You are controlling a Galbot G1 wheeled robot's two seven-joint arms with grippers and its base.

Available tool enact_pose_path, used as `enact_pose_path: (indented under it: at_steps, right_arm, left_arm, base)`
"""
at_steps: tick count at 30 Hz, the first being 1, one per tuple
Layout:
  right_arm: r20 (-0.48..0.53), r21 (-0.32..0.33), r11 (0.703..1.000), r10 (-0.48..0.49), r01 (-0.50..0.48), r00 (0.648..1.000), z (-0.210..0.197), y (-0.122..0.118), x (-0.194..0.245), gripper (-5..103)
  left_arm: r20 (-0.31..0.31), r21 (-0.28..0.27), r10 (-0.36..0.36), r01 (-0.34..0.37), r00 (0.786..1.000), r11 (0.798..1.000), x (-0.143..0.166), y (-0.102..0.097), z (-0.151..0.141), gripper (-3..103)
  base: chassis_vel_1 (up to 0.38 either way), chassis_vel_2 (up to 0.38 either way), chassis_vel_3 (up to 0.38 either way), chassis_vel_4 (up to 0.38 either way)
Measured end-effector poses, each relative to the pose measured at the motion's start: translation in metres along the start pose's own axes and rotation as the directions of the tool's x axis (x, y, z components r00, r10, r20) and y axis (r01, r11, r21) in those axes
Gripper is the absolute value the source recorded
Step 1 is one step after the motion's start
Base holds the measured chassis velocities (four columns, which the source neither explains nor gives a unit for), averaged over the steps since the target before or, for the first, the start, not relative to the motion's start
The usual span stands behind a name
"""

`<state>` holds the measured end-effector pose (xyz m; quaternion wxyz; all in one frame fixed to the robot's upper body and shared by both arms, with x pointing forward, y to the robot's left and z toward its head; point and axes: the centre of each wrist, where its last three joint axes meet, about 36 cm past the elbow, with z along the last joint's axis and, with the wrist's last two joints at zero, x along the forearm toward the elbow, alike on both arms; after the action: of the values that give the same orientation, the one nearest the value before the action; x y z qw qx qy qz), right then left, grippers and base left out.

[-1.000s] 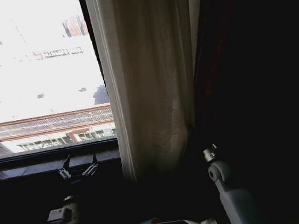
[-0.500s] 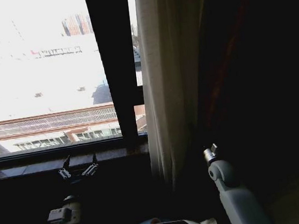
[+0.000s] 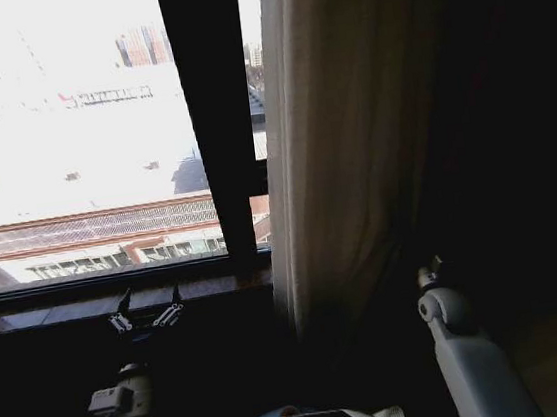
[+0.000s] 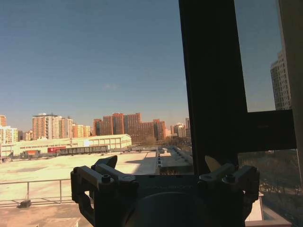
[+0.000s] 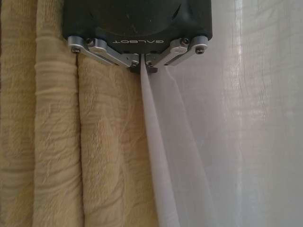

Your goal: Open the curtains by pulling them apart, changing their state from closed to fully open.

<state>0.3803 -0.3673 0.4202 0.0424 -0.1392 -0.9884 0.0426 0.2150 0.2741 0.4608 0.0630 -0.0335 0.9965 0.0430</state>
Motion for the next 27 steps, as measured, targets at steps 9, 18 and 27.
enact_pose_path:
  at_steps: [9,18,27]
  right_arm:
    - [-0.006,-0.001,0.988,-0.155,0.155,0.988,-0.004,0.037,0.04,33]
    - [-0.021,-0.017,0.958,-0.287,0.287,0.958,-0.02,0.066,0.116,66]
    - [0.013,0.011,0.955,-0.295,0.295,0.955,-0.031,0.08,0.132,97]
  left_arm:
    - [-0.001,0.004,0.0,0.0,1.0,1.0,-0.001,-0.001,0.002,100]
    - [-0.001,0.013,-0.008,0.008,1.0,1.0,-0.003,0.001,0.005,100]
    - [-0.001,0.021,0.0,0.0,1.0,1.0,-0.006,0.0,0.008,100]
  base:
    - [0.0,0.0,0.0,0.0]
    - [0.0,0.0,0.0,0.0]
    - [0.0,0.0,0.0,0.0]
